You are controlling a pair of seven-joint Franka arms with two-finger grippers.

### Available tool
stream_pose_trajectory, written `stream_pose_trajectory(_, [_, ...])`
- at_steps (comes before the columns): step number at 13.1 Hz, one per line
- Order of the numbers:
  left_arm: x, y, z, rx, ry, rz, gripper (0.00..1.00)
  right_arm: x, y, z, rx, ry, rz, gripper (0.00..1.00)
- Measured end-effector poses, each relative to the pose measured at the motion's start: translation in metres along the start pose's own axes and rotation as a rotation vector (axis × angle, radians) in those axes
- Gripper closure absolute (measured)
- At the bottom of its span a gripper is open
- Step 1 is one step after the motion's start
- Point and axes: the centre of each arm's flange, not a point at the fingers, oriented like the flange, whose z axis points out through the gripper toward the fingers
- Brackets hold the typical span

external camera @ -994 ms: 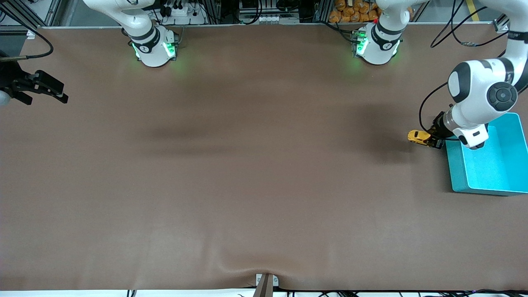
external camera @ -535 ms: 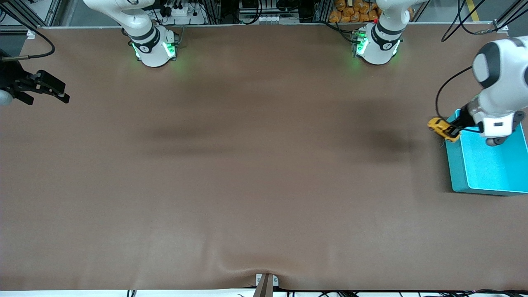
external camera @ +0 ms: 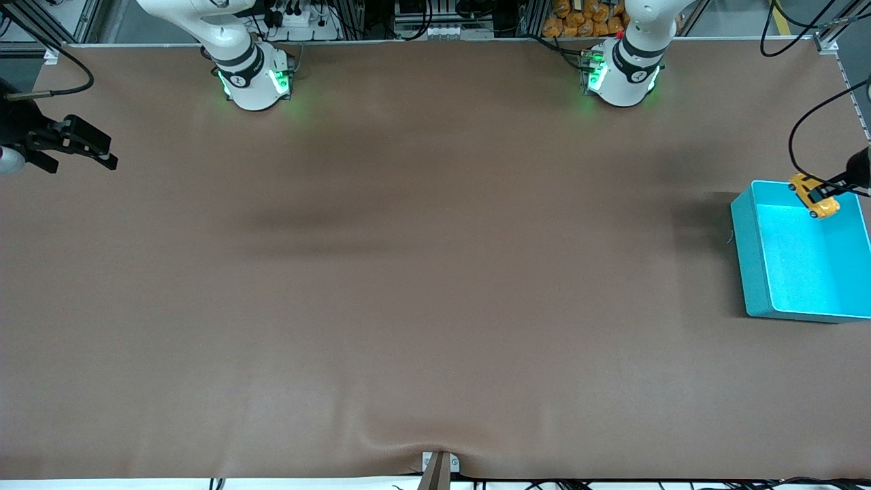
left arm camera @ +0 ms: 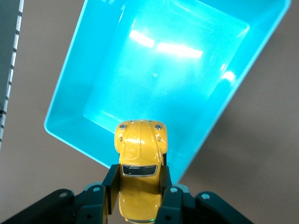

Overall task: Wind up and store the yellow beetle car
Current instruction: 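Move the car over the turquoise bin and lower it inside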

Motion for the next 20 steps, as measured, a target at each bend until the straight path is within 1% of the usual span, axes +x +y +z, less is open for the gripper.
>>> stream_pose_trajectory(4, [0.026,-0.007,0.055,0.0,0.011,0.112,0.61,0.0,0.0,0.0,0.0,0.0,0.0,0.0])
stream_pose_trajectory(8, [0.046,-0.029,0.107,-0.021,0.01,0.183,0.61,0.0,0.0,0.0,0.0,0.0,-0.001,0.0])
stream_pose_trajectory(11, [0.055,-0.036,0.128,-0.034,0.013,0.202,0.61,0.0,-0.004,0.0,0.0,0.0,-0.007,0.0])
stream_pose_trajectory(15, [0.06,-0.026,0.161,-0.058,0.031,0.213,0.61,0.0,-0.008,-0.004,0.0,0.009,-0.016,0.0])
stream_pose_trajectory(20, [0.061,-0.024,0.172,-0.055,0.023,0.238,0.61,0.0,-0.008,-0.006,0.0,0.011,-0.015,0.0])
